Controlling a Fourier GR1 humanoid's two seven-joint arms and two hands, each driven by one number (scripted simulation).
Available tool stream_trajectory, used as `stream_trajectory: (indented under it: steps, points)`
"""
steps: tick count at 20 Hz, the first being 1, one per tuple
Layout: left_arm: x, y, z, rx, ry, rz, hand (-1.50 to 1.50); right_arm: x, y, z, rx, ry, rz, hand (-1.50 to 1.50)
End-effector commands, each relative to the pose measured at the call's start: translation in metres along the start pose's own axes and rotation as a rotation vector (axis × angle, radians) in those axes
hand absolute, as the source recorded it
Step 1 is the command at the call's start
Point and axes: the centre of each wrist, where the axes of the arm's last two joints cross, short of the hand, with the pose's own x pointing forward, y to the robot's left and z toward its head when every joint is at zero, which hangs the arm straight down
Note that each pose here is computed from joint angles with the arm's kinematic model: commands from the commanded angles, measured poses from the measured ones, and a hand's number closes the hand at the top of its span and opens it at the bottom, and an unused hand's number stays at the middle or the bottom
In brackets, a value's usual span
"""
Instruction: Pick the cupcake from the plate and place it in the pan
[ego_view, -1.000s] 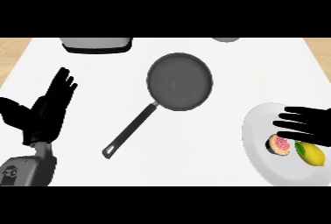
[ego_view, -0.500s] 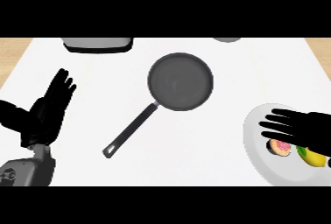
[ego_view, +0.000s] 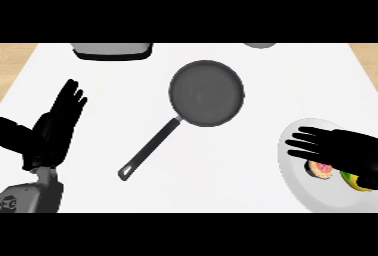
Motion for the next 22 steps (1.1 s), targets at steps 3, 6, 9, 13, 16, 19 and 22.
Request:
stream_trajectory:
  steps: [3,6,9,13,16,19,22]
  points:
    - [-0.006,-0.008,-0.001,-0.013,-0.014,-0.001,0.00,0.006,0.013,-0.034,-0.006,-0.006,-0.003,-1.50]
    - [0.008,-0.008,-0.006,0.006,0.008,-0.016,0.00,-0.017,0.015,-0.017,-0.009,-0.027,-0.037,-1.50]
    - [-0.010,-0.002,0.002,-0.010,0.016,-0.005,0.00,0.004,0.021,-0.039,0.013,-0.032,-0.048,-1.50]
    - [0.019,-0.006,-0.011,-0.015,-0.002,0.003,0.00,0.003,0.043,-0.059,0.035,-0.035,-0.056,-1.50]
    - [-0.008,-0.014,-0.002,-0.006,0.013,0.009,0.00,-0.004,0.044,-0.058,0.009,-0.110,-0.028,1.50]
    - [0.001,-0.014,0.008,0.002,-0.008,0.004,0.00,0.000,0.038,-0.050,0.006,-0.143,-0.011,1.50]
    - [-0.015,-0.019,-0.006,-0.013,-0.003,-0.002,0.00,-0.008,0.041,-0.052,-0.027,-0.145,-0.035,1.50]
